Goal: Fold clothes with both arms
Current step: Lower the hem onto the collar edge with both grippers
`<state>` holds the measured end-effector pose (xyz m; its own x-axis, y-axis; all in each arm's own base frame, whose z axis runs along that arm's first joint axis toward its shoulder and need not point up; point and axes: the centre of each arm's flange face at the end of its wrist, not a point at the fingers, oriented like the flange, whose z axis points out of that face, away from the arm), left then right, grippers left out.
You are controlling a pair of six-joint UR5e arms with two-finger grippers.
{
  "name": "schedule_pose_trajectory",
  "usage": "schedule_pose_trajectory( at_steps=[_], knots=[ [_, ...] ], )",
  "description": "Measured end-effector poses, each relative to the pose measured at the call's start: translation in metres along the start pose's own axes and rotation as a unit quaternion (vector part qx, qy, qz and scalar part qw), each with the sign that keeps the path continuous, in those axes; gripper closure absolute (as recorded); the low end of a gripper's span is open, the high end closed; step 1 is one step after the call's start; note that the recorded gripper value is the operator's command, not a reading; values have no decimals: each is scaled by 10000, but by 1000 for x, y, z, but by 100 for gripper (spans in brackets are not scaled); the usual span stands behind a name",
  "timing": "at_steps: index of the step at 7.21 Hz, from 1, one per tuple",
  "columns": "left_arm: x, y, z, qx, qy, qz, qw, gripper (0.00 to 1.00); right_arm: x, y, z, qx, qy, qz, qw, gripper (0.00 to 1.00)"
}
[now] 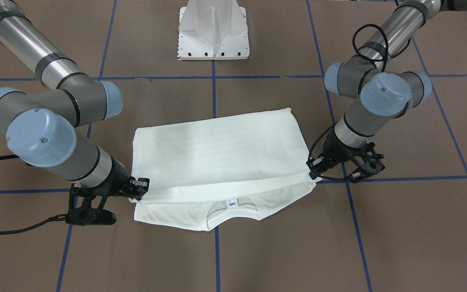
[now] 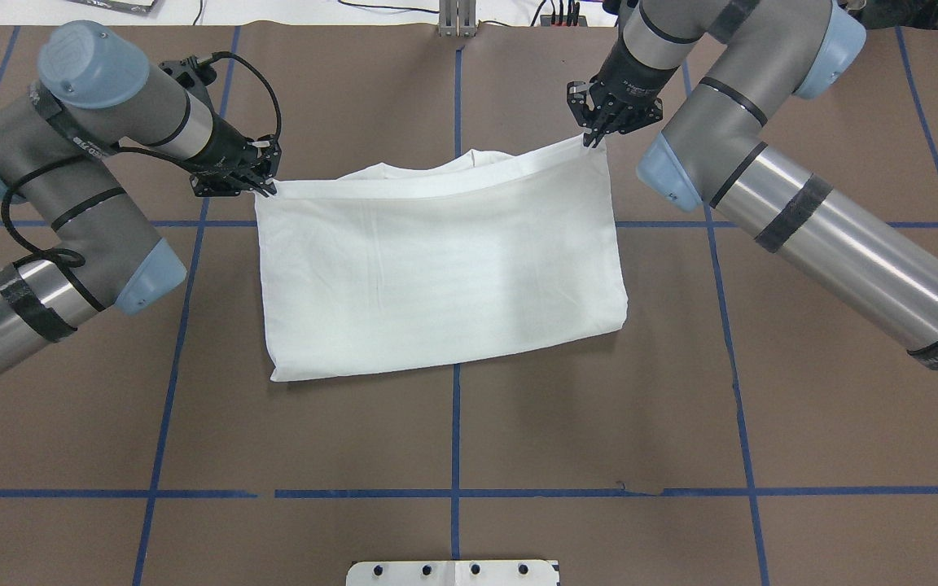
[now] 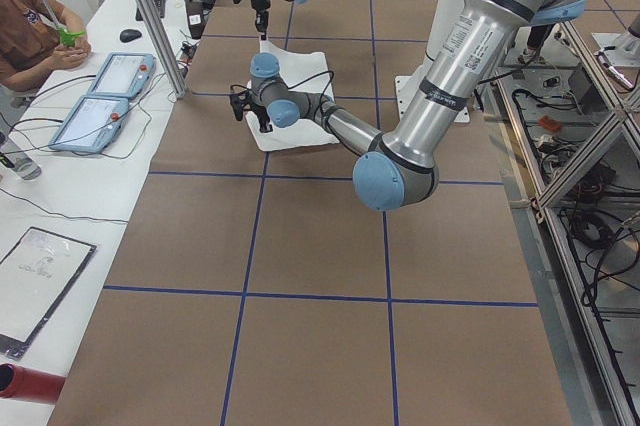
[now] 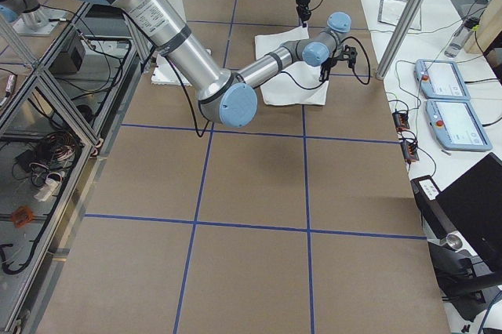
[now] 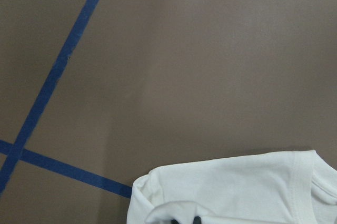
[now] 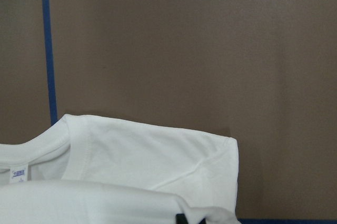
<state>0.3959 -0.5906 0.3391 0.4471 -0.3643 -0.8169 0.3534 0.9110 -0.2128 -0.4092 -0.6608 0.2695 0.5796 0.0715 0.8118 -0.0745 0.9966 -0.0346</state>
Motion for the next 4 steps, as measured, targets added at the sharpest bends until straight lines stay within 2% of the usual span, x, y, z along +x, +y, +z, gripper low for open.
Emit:
schedule_pose_trajectory(
  at_steps=[1,2,4],
  knots=[
    [1,0,-1,0,8,7,10000,31,-3,3,4,43,9,-48,10000,70],
    [2,0,-1,2,17,16,10000,2,-4,4,6,62,11,-65,10000,1],
    [4,0,-1,12,2,10,10000,1,-3,5,7,70,10,-71,9999,0]
  ],
)
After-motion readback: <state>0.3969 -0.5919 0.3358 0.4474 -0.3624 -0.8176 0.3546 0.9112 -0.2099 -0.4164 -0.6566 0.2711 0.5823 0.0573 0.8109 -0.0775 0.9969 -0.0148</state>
